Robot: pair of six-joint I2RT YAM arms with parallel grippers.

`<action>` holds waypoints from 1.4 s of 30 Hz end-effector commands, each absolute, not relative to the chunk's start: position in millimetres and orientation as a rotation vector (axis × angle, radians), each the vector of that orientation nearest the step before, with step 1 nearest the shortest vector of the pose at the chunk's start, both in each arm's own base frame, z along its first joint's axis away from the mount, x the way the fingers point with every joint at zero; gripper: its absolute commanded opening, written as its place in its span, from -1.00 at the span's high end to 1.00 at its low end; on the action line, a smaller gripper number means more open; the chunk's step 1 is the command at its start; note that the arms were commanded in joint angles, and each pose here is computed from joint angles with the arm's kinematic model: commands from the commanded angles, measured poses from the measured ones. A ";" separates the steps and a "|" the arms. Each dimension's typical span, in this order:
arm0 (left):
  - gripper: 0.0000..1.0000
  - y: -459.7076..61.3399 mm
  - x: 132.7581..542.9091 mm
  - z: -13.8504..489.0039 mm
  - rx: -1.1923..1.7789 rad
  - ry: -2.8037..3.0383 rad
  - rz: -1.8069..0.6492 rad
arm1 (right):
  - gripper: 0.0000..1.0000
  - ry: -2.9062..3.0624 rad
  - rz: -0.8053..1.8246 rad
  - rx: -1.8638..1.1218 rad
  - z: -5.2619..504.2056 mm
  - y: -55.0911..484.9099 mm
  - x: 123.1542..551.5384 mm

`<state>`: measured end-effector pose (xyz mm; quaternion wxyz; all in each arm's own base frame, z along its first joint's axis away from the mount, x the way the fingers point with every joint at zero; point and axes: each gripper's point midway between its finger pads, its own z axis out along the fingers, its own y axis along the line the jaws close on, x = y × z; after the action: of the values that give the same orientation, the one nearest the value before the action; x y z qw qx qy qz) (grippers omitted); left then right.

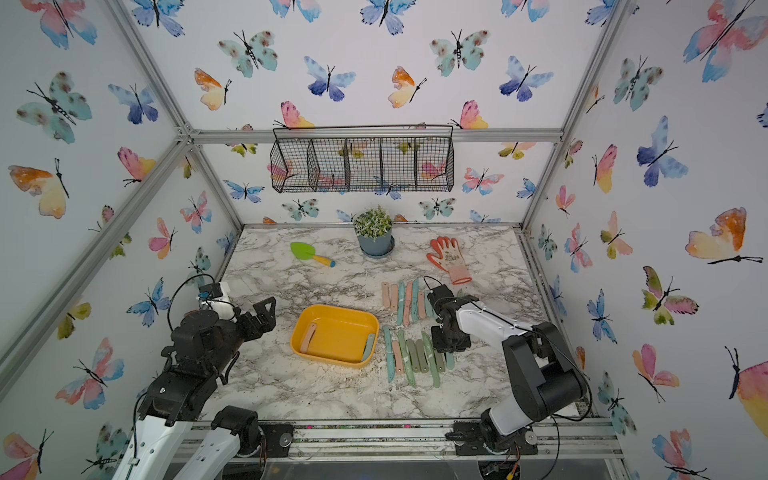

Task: Take the fruit knife out of the storage box
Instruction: Place the fruit knife at the center of the board, then pick up the fruit knife from the storage box.

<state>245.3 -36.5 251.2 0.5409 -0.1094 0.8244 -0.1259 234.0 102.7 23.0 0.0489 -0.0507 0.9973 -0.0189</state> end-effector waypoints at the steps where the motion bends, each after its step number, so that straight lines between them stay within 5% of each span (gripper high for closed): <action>1: -0.97 -35.3 246.8 256.3 -0.262 1.943 -0.290 | 0.27 2.962 -0.053 -0.123 59.2 101.3 245.1; 9: -0.97 -31.7 247.5 255.5 -0.279 1.943 -0.270 | 0.05 2.495 0.462 -0.467 185.8 197.7 278.3; 13: -0.97 -29.3 247.5 254.9 -0.291 1.944 -0.258 | 0.03 2.348 0.623 -0.676 207.1 260.6 268.5; 26: -0.97 -13.0 246.9 253.6 -0.379 1.935 -0.187 | -0.07 2.424 0.317 -1.518 101.2 396.1 227.8; 42: -0.97 2.8 244.0 254.5 -0.462 1.914 -0.128 | -0.09 2.657 0.704 -1.039 58.5 500.8 243.7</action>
<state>245.2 -2.9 243.9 0.5409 -0.1830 0.8188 -0.0592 249.5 485.0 68.0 0.1194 -0.3831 0.8903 0.2153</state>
